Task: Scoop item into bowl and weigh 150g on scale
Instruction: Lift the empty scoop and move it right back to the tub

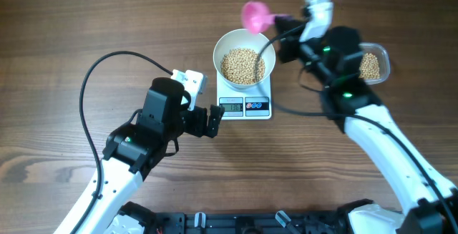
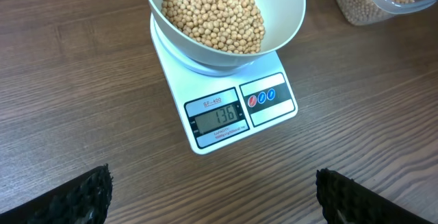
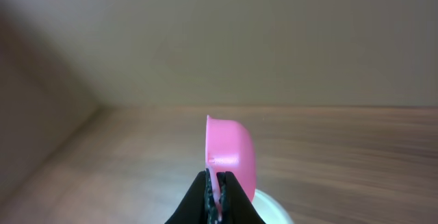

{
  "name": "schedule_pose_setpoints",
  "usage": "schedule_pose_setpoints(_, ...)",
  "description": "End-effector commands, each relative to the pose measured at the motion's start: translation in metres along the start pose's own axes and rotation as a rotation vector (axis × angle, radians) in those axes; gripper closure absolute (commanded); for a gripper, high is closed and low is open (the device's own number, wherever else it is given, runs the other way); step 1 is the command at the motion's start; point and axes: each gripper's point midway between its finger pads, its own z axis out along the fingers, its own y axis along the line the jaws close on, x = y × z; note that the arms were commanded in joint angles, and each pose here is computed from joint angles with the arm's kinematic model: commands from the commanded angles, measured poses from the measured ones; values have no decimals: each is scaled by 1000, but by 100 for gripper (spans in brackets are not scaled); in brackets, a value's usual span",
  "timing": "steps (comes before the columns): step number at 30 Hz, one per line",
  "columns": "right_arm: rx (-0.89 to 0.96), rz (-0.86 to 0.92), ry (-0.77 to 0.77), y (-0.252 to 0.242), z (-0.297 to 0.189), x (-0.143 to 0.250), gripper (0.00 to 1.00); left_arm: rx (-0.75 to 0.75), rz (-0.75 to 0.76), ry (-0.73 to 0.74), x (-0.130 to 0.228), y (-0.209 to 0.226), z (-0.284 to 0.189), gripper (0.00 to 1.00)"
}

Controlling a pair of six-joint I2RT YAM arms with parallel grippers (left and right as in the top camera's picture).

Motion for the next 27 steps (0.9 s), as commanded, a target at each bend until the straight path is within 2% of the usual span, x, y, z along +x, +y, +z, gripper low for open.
schedule_pose_setpoints(1, 112, 103, -62, -36, -34, -33, 96, 7, 15, -11, -1, -2, -2, 0)
schedule_pose_setpoints(4, 215, 227, -46, -65, -65, -36, 96, 7, 15, -11, -1, -2, -2, 0)
schedule_pose_setpoints(7, 299, 268, -24, -85, -91, -33, 96, 7, 15, -11, -1, -2, -2, 0)
schedule_pose_setpoints(12, 504, 385, 92, -134, -131, 3, 96, 7, 15, -11, -1, -2, -2, 0)
schedule_pose_setpoints(18, 645, 457, 52, -184, -162, 2, 96, 7, 15, -11, -1, -2, -2, 0)
schedule_pose_setpoints(23, 715, 538, 126, -223, -160, 31, 96, 7, 15, -11, -1, -2, -2, 0)
schedule_pose_setpoints(27, 664, 604, 221, -233, -139, 62, 96, 7, 15, -11, -1, -2, -2, 0)
